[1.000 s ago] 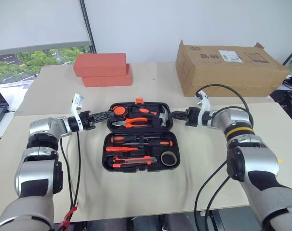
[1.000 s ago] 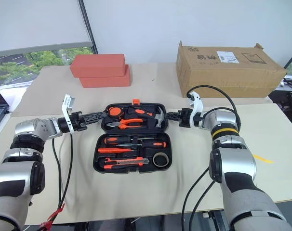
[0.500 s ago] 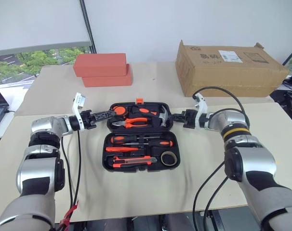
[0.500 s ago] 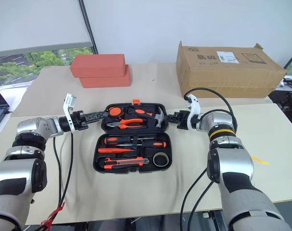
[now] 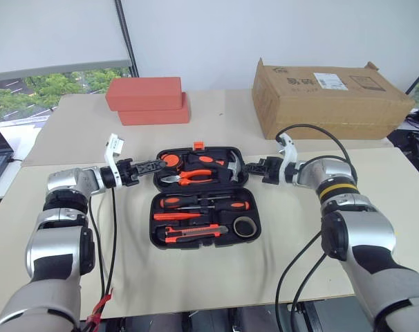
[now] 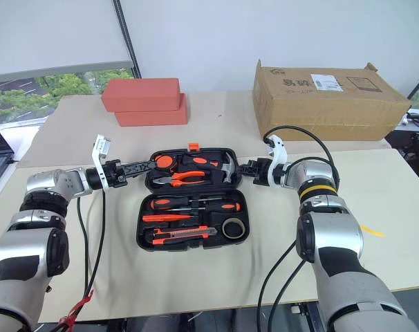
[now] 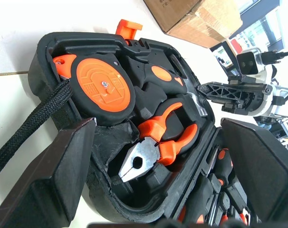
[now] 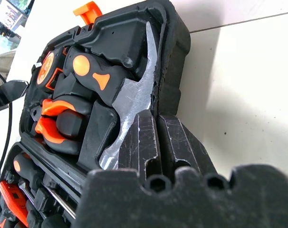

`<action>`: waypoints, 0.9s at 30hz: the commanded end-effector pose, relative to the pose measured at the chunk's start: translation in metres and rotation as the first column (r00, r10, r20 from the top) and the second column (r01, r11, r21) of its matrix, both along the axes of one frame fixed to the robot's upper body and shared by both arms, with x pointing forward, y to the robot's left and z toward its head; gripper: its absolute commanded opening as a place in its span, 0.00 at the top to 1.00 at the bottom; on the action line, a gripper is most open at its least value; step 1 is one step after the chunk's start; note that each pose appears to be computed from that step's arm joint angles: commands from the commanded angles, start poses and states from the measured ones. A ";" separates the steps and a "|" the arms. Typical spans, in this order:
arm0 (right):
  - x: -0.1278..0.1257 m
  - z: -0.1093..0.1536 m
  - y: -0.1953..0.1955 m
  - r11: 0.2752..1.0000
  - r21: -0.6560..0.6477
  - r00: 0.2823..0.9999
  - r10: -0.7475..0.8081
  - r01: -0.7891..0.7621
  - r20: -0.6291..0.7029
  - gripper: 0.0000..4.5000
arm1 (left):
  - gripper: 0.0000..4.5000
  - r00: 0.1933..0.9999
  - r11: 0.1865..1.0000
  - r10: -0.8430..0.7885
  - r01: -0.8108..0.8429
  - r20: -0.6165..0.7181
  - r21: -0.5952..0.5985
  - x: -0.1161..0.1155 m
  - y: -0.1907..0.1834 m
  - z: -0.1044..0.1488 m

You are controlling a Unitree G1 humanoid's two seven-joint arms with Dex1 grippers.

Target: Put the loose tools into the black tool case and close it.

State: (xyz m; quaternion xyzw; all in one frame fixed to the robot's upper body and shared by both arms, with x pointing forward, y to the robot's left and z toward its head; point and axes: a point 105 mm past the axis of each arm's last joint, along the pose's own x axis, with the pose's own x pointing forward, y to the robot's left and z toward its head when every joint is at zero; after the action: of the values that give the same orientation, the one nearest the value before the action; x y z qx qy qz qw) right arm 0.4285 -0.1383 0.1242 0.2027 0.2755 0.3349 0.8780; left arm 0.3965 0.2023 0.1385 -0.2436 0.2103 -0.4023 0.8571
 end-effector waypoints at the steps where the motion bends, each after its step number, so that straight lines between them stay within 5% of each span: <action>1: 0.007 0.020 0.000 1.000 0.012 0.997 -0.008 0.008 0.072 1.00 | 0.39 0.999 1.000 0.026 -0.026 0.023 0.006 0.005 0.002 0.005; 7: 0.008 0.021 0.001 1.000 0.015 0.997 -0.009 0.008 0.077 1.00 | 0.90 1.000 0.999 0.022 -0.023 0.004 0.028 0.003 0.004 -0.001; 9: 0.008 0.021 0.001 1.000 0.017 0.997 -0.009 0.008 0.079 1.00 | 0.99 0.999 0.999 0.035 -0.035 0.009 0.029 0.005 0.005 -0.001; 20: 0.008 0.021 0.001 1.000 0.012 0.996 -0.013 0.012 0.088 1.00 | 0.99 0.997 0.997 0.064 -0.066 0.051 0.051 0.002 0.024 0.006; 25: 0.009 0.022 0.002 1.000 0.012 0.996 -0.009 0.008 0.092 1.00 | 0.70 0.995 0.990 0.096 -0.098 0.024 0.098 0.007 0.021 -0.005; 27: 0.009 0.022 0.002 1.000 0.010 0.996 -0.008 0.007 0.093 1.00 | 0.70 0.995 0.991 0.095 -0.096 0.018 0.097 0.008 0.017 -0.006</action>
State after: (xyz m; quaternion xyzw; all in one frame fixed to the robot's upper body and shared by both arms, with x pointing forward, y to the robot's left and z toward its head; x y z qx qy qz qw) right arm 0.4303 -0.1376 0.1249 0.2001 0.2695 0.3319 0.8816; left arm 0.3993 0.2208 0.1191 -0.2187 0.2288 -0.3476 0.8826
